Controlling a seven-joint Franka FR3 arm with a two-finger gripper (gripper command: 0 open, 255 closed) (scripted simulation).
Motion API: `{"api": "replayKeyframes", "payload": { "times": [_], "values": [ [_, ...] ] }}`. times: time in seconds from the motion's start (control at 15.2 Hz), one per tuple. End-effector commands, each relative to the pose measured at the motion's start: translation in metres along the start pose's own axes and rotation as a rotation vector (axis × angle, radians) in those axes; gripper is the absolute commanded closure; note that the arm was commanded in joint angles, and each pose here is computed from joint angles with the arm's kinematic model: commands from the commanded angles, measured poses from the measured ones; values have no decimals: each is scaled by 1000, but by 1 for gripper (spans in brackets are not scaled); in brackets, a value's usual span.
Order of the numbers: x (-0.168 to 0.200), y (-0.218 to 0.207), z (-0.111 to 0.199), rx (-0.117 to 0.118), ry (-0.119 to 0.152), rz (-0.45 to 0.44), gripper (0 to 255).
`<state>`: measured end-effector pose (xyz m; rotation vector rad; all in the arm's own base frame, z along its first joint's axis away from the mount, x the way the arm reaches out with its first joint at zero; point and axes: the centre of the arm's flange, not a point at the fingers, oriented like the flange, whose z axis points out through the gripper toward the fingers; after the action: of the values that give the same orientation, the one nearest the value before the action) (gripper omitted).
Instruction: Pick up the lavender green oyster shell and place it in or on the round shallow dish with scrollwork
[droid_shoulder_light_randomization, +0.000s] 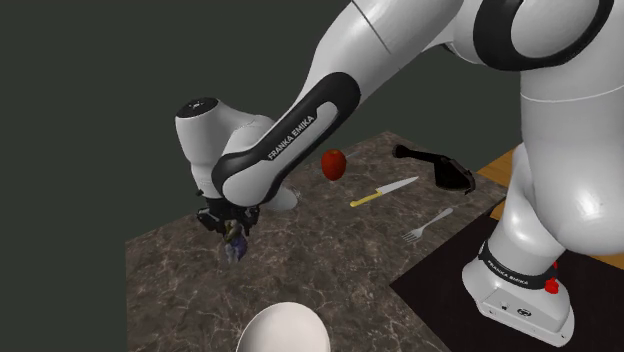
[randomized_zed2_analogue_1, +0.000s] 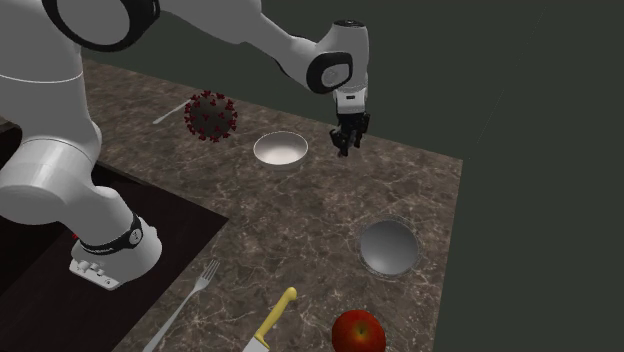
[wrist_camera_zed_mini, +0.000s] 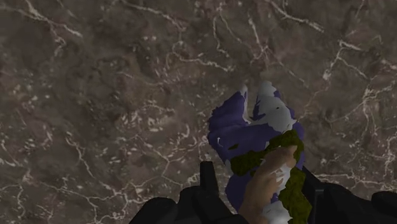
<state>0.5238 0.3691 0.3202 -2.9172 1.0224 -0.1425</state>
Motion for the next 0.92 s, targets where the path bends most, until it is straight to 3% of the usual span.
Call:
{"api": "replayKeyframes", "payload": {
  "times": [0.0, 0.86],
  "values": [
    [24, 8, -1, 0, 0, -1, 255],
    [184, 71, 3, 0, 0, -1, 255]
  ]
}}
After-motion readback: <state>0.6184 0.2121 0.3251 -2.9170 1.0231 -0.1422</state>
